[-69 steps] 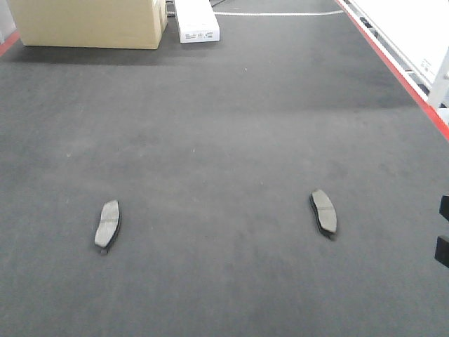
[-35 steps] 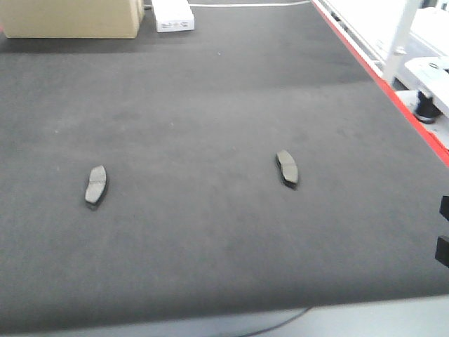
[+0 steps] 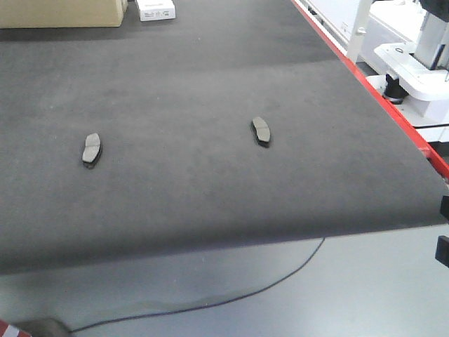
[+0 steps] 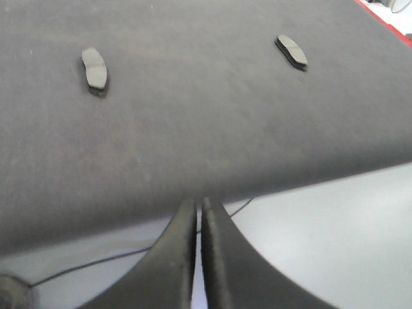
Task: Move and align brake pads A on conveyor
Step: 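Back the base away from the conveyor and turn around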
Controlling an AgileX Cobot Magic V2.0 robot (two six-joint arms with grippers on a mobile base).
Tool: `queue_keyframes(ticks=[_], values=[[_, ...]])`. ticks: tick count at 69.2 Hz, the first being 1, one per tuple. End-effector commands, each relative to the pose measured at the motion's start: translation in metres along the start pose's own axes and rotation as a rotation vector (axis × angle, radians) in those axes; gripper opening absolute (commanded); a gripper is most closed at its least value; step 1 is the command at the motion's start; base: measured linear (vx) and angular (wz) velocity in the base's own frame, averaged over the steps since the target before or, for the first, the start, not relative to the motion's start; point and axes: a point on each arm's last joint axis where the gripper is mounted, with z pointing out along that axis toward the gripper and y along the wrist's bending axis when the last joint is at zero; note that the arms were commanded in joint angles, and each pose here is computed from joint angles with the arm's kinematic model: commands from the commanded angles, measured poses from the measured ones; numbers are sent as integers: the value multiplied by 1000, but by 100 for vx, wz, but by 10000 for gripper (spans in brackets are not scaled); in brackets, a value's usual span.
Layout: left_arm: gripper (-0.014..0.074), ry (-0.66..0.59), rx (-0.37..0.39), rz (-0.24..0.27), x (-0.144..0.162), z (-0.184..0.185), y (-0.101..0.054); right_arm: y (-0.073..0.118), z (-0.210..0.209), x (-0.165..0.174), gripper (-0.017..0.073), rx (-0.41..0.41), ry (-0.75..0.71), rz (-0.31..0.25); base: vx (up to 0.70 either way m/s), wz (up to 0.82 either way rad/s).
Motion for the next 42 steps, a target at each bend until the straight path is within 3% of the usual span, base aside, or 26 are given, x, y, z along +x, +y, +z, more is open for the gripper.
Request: queue_keyframes(ticks=[1, 42], values=[[-6, -86, 18, -5, -12, -5, -3, 1, -5, -14, -10, -5, -98, -8, -26, -6], [-6, -87, 18, -5, -12, -5, -3, 1, -5, -14, -10, -5, -98, -8, -24, -21]])
